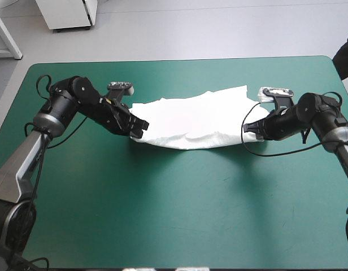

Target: Fold the cloth

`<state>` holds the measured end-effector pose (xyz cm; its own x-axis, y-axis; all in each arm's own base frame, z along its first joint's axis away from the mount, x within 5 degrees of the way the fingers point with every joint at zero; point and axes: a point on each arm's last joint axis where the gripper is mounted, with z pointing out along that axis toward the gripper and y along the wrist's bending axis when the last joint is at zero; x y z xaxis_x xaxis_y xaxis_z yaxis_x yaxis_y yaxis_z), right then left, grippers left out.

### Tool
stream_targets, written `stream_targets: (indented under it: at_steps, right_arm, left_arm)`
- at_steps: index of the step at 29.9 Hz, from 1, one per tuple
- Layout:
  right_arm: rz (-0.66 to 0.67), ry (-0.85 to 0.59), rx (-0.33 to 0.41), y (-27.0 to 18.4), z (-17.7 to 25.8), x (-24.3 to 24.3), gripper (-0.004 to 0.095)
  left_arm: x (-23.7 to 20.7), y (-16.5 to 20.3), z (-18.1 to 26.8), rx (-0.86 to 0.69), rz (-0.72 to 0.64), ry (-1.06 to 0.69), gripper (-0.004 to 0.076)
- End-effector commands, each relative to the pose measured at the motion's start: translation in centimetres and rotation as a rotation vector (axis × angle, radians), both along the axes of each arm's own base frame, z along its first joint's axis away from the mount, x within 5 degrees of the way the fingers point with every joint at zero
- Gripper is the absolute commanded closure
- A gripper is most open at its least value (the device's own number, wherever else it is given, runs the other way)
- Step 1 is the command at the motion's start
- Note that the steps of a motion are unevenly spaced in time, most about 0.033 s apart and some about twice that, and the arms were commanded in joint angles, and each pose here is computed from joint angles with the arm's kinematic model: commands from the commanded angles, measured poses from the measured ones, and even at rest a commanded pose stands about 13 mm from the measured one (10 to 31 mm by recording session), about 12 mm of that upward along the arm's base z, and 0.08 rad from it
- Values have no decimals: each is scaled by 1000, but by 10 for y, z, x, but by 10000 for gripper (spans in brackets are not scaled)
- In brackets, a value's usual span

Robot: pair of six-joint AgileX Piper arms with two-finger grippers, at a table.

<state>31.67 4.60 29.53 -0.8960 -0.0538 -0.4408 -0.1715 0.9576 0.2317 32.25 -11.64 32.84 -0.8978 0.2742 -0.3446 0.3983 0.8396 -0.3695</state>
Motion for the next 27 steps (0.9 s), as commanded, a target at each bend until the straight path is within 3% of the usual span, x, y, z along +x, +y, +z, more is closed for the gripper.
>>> stream_targets:
  at_steps: [1,14,27]
  right_arm:
    - [38,-68,-9,7,14,-23,925]
    - [87,96,-43,10,-18,-79,925]
    - [153,211,-53,17,-49,-117,918]
  left_arm:
    - [-34,3,6,41,0,-22,734]
    - [-105,23,-50,110,16,140,734]
    - [-125,28,-72,126,3,200,732]
